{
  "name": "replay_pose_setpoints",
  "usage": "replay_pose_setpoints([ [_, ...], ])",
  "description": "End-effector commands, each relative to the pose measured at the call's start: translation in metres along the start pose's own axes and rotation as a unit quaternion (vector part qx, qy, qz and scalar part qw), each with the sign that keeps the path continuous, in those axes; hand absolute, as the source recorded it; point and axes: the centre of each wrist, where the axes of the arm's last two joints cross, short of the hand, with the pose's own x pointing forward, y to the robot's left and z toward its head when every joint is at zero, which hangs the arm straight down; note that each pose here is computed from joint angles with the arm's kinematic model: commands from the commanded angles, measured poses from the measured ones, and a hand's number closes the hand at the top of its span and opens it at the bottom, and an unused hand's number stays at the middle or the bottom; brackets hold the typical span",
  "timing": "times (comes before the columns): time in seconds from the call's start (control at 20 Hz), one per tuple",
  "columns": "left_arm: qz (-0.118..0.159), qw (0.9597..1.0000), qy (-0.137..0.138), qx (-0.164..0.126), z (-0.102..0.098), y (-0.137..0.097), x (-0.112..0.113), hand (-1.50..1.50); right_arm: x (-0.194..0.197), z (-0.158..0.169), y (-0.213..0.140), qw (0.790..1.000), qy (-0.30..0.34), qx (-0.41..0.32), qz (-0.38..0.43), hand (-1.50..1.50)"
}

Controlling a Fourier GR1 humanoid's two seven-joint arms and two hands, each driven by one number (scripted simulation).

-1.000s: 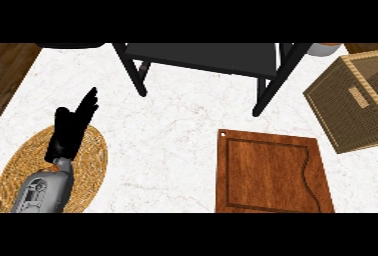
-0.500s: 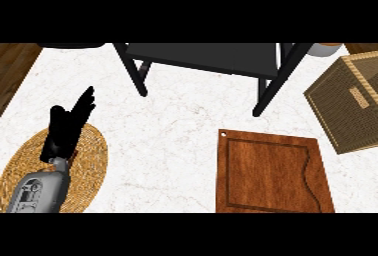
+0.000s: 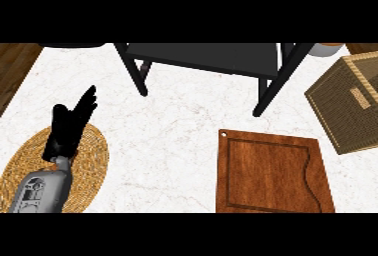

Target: Pick the cupcake from the cutting board and place it in the basket

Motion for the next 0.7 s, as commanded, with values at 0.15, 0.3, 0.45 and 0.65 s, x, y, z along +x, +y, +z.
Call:
replay_pose_setpoints([
  [0.15,-0.006,1.0,0.002,-0.001,-0.004,-0.001,0.013,0.0,-0.002,-0.011,0.035,0.996,-0.009,-0.001,-0.085,-1.5],
  [0.3,0.001,1.0,-0.009,0.0,-0.004,-0.001,-0.004,0.0,-0.026,-0.007,0.034,0.992,-0.017,-0.05,-0.114,-1.5],
  [0.45,0.002,1.0,0.001,-0.002,0.0,0.004,-0.022,0.0,-0.039,-0.004,0.025,0.982,-0.015,-0.101,-0.158,-1.5],
  [0.65,-0.002,0.9999,-0.002,0.011,-0.005,-0.012,0.003,0.0,-0.05,0.002,0.007,0.968,0.002,-0.172,-0.183,-1.5],
])
